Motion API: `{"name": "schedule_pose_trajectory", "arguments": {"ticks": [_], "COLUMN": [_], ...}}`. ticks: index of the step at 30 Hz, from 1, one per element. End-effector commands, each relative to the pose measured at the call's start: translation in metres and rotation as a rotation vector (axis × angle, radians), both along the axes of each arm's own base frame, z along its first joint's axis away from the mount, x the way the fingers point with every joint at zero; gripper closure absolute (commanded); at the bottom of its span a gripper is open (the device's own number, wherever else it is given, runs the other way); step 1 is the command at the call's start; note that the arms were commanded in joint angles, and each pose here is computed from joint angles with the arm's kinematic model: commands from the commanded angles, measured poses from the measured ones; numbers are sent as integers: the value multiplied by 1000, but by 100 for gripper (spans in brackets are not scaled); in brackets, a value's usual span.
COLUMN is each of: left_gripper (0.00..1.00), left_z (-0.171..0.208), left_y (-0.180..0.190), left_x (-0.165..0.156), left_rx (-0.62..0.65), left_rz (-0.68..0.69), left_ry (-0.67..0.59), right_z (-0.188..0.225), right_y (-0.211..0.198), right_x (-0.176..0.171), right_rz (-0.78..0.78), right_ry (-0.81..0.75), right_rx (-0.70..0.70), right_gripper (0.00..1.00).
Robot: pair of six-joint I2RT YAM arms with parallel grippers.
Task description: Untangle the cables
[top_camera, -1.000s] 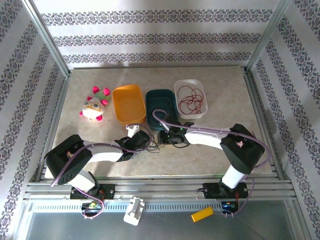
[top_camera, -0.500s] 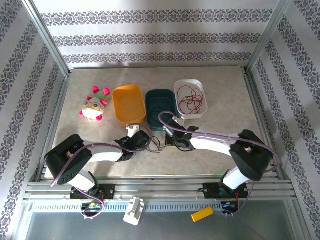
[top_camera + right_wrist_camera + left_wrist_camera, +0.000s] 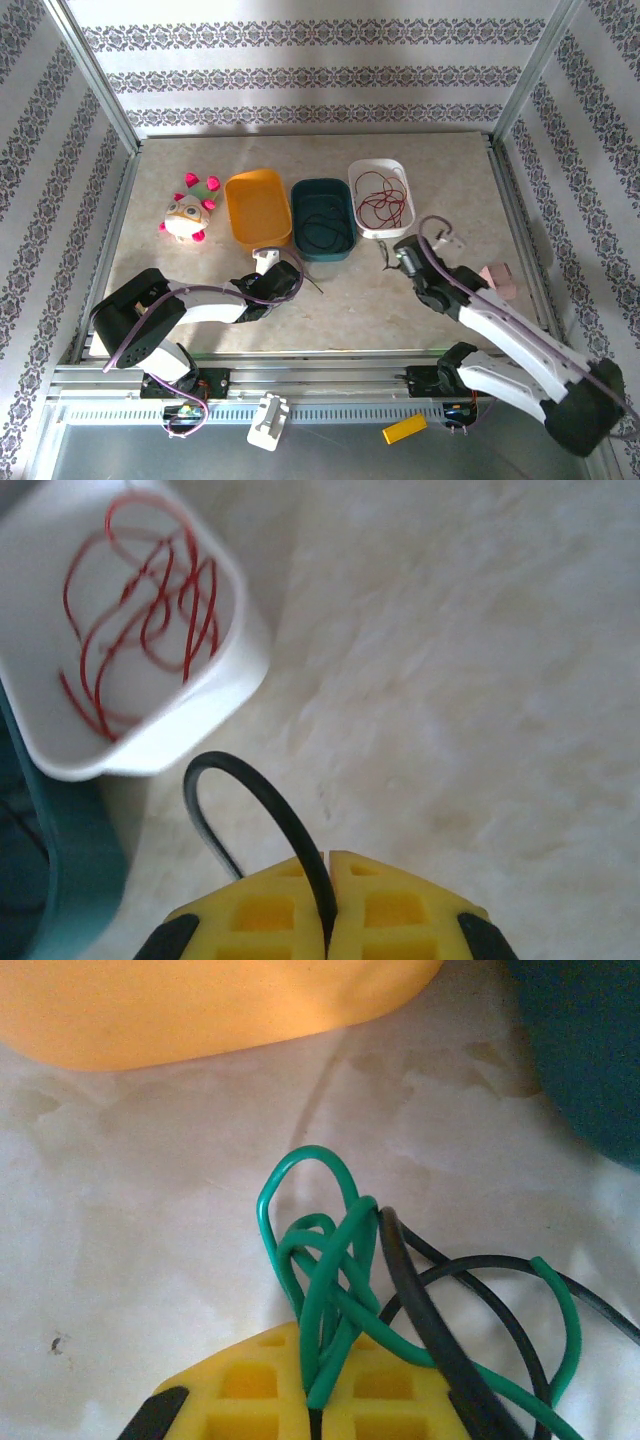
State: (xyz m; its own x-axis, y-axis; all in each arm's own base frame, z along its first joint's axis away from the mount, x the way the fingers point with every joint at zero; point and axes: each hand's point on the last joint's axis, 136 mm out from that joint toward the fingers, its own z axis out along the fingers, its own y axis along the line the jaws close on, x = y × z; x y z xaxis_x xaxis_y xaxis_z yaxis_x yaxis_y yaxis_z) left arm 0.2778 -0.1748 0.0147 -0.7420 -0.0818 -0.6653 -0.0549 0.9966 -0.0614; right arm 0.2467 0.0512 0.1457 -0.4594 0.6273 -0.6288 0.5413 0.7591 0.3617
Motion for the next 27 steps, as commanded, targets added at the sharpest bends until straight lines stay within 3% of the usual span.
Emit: {"name": "schedule_pose_trajectory", "arguments": {"ticks": [1,4,7,19,27], "left_gripper": [100,100,100,100,100], "left_z": [-41,-41,-42,-39,-31], "left_y": [44,43,43,41,33], "left_x": [-32,-31,-32,-31,-31], "left_rx": [202,202,200,177,117], "left_rz": [1,-2,-4,-13,-59], "left_ry": [166,167,168,150,107], "right_z": [6,26,42,59,65], "right_y": [-29,-43,-33,66,120], "right_x": [-11,-12,1,51,72], "right_rz": [-65,-95,-5,442,614], "right_ry": [-35,-123,-197,-211,-199], "right_rx": [-23,-6,36,200,202], "right_gripper": [100,100,100,100,100]}}
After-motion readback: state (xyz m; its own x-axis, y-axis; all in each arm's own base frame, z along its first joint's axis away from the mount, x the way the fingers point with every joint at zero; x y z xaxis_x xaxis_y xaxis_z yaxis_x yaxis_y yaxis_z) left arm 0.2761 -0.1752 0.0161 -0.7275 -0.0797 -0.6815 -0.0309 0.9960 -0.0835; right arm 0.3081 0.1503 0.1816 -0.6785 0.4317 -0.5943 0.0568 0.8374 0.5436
